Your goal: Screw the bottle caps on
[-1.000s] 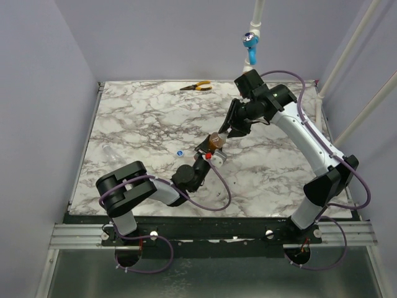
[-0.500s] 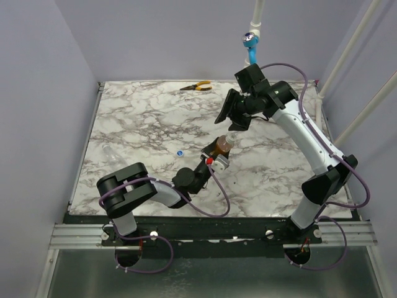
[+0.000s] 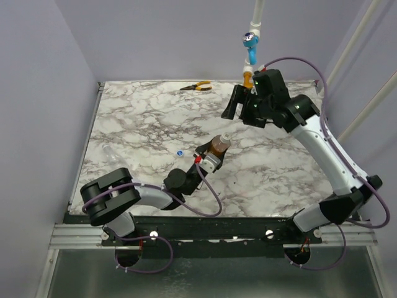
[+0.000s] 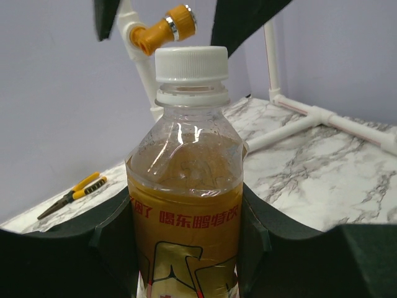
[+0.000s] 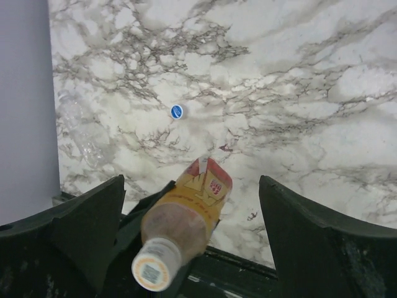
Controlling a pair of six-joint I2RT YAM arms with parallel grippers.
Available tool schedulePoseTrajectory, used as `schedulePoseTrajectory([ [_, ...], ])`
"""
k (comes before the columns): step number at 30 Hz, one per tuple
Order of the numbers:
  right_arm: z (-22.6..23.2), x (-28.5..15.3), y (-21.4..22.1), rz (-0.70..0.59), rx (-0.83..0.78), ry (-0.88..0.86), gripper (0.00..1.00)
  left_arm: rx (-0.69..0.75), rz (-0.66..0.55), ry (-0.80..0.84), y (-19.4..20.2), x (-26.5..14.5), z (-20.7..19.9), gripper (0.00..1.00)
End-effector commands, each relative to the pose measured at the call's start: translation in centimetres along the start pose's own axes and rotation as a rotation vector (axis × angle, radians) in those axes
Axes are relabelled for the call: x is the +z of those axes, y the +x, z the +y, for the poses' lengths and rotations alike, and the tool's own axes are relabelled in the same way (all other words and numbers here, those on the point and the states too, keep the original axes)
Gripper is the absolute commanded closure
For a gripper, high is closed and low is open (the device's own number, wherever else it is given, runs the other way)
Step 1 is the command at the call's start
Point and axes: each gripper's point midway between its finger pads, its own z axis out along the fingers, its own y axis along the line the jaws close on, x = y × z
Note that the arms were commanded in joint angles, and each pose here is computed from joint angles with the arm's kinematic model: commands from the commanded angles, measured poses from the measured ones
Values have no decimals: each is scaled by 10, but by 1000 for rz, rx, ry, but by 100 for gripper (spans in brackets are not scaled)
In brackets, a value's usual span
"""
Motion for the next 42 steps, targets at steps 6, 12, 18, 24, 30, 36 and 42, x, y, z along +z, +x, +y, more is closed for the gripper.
schedulePoseTrajectory([
  [6,50,-56,-24,-291,-273,-367,0,-162,4,121,-30,-9,-8,77],
  [12,77,-66,-11,-317,-387,-492,0,-231,24,185,-39,-11,-9,77],
  [18,75,-60,-2,-312,-432,-500,0,-292,24,224,-50,-11,-9,77],
  [24,70,-50,4,-305,-404,-460,4,-358,31,229,-53,-9,-2,77],
  [30,69,-44,9,-319,-383,-435,16,-396,29,240,-53,-8,4,77],
  [36,74,-31,21,-321,-406,-381,24,-411,30,225,-52,-6,12,77],
  [42,67,-24,18,-343,-405,-317,27,-416,26,225,-52,-6,17,77],
])
